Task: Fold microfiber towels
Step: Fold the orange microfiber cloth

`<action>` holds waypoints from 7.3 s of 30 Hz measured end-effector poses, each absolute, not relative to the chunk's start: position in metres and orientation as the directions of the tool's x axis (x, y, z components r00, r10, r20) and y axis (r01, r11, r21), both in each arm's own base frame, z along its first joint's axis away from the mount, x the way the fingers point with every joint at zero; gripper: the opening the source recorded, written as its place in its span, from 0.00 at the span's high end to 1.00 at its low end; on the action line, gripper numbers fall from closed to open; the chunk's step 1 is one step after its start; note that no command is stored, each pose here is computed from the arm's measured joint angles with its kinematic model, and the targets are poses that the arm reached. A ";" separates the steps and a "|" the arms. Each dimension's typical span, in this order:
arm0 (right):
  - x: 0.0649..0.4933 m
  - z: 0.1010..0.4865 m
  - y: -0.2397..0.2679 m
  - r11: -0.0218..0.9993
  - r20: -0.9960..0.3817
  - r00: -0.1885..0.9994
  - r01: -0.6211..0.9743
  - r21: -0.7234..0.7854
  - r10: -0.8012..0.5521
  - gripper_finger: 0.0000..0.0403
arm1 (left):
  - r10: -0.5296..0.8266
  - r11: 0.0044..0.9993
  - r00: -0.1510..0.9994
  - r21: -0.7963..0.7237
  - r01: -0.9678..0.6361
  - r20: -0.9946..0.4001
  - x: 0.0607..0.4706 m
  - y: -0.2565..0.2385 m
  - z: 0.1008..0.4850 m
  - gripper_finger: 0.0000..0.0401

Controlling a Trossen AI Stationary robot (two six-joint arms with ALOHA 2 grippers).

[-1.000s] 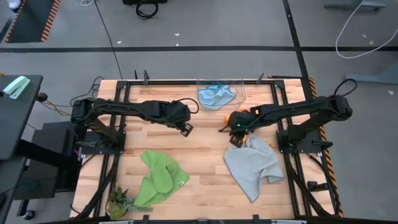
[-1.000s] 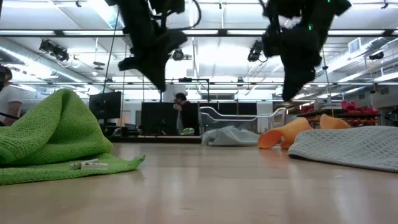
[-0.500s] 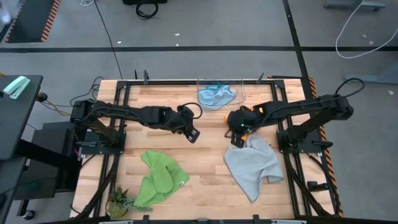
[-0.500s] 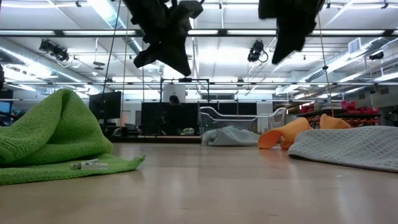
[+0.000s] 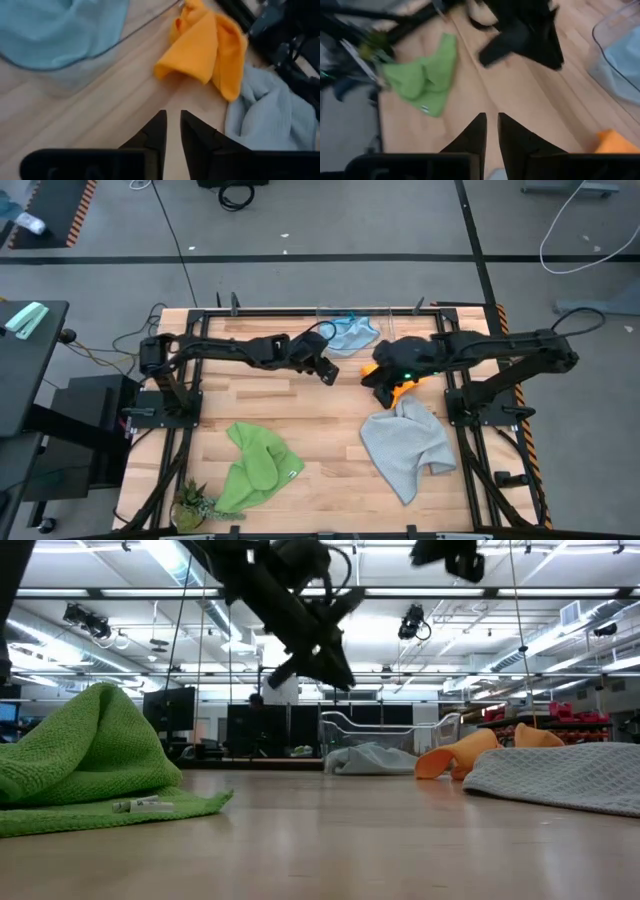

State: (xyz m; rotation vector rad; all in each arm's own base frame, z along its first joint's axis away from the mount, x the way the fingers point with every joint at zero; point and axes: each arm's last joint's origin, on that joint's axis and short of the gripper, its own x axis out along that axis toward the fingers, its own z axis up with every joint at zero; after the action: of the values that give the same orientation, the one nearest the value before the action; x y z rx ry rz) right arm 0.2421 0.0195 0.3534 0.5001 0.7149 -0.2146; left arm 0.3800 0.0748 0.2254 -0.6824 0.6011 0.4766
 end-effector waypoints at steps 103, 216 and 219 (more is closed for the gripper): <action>0.097 0.410 0.083 0.859 -0.411 0.860 -0.061 0.508 0.304 0.87 | 0.254 0.471 0.885 -0.749 -0.466 -0.391 0.491 0.012 0.160 0.91; 0.095 0.395 0.081 0.889 -0.556 0.799 0.062 0.453 0.227 0.71 | 0.404 0.361 0.840 -0.781 -0.510 -0.361 0.504 0.038 0.201 0.98; 0.091 0.387 0.075 0.885 -0.621 0.771 0.183 0.429 0.141 0.71 | 0.407 0.436 0.857 -0.756 -0.487 -0.317 0.498 0.028 0.227 0.99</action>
State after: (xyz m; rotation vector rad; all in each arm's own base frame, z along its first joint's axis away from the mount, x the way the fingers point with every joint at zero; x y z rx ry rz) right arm 0.0909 0.0749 0.3872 0.4945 0.6973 -0.0236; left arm 0.4979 0.0283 0.2274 -0.9713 0.0922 0.5569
